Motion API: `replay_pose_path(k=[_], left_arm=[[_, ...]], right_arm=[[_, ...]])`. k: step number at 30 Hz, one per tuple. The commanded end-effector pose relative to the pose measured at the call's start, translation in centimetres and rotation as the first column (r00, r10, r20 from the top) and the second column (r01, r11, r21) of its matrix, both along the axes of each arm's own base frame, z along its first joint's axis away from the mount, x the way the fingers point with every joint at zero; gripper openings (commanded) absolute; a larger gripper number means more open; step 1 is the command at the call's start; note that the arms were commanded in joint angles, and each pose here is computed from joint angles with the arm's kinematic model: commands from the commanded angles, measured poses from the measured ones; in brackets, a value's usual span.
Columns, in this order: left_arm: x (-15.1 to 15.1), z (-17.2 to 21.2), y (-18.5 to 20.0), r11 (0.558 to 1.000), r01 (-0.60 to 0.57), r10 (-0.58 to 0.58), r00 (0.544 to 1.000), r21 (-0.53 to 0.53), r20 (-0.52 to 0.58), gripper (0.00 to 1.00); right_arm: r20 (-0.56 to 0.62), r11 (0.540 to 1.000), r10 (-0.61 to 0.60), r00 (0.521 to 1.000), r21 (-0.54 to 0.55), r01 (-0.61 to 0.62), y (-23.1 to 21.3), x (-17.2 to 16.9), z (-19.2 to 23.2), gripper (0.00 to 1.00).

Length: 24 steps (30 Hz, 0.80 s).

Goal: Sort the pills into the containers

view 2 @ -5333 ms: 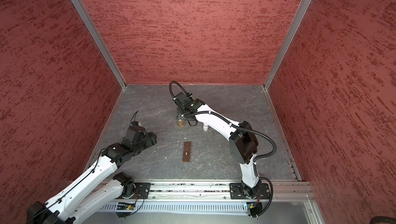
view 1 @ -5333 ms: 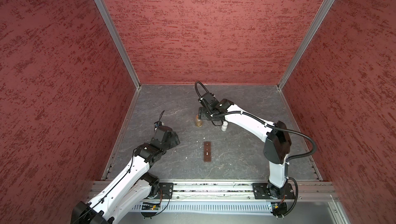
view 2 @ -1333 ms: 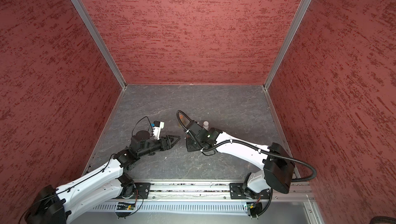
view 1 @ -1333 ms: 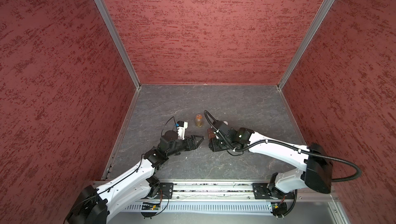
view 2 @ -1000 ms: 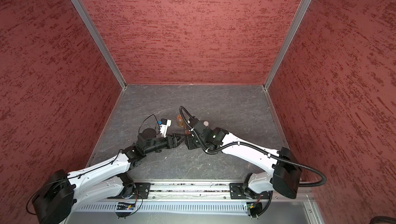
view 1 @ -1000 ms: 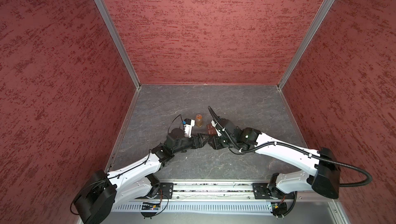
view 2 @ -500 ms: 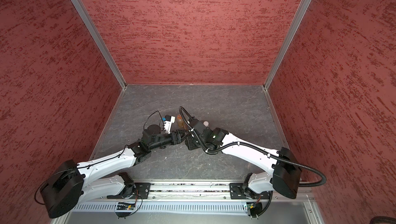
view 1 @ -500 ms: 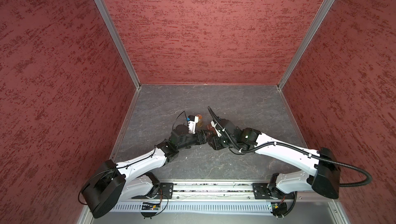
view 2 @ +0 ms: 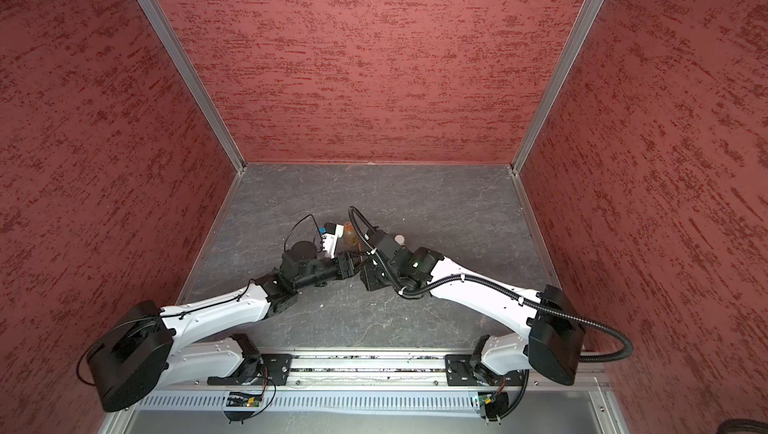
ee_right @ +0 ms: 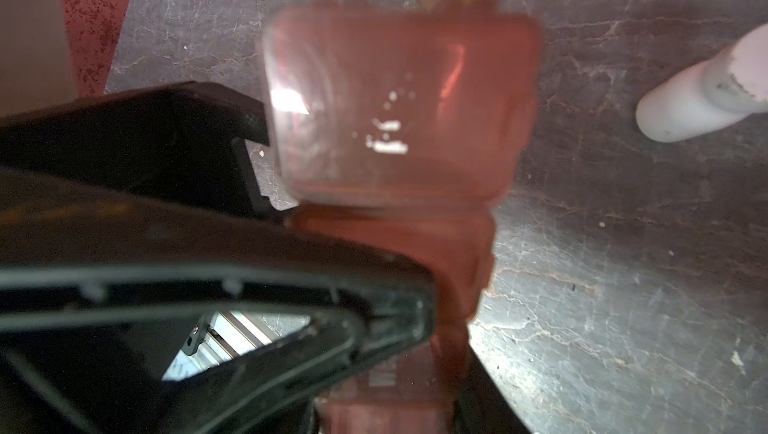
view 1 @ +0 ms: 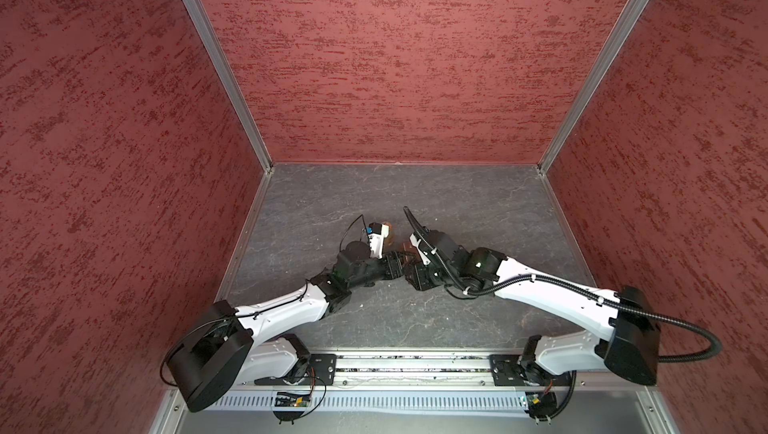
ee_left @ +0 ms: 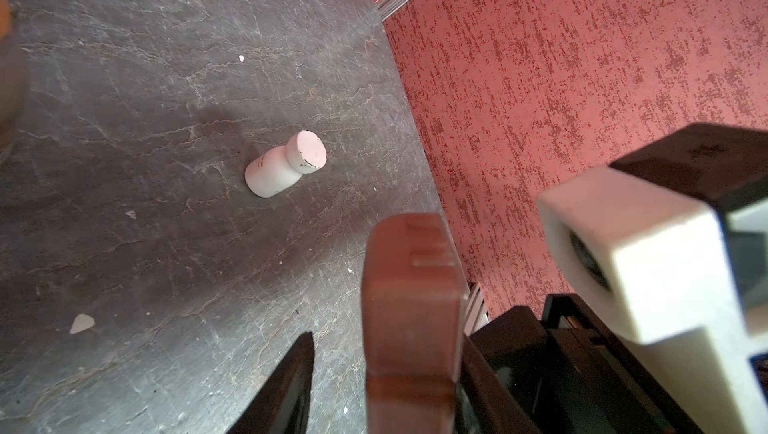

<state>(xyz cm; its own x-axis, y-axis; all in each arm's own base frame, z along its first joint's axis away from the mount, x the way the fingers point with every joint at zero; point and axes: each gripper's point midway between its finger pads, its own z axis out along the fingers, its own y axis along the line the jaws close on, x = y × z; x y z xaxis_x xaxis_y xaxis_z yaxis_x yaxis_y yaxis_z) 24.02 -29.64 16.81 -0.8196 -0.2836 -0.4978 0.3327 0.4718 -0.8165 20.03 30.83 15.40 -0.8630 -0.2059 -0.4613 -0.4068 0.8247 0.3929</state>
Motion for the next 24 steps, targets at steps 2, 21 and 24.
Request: replay_pose_path(k=[2,21,24], left_arm=[[-0.7,1.0,-1.4,0.998,0.059,-0.058,0.998,-0.022,0.028,0.45],[-0.9,-0.2,-0.9,0.998,0.063,-0.063,0.998,0.009,0.014,0.21],[-0.7,-0.1,-0.7,0.998,0.056,-0.057,0.998,0.004,0.020,0.15]], right_arm=[[0.041,0.997,0.010,0.999,0.080,-0.013,1.4,0.7,1.6,0.40],[0.033,0.987,0.037,0.999,0.155,-0.042,1.7,-0.2,2.7,0.66],[0.024,0.981,0.047,0.999,0.188,-0.051,1.6,-0.6,3.0,0.65]])
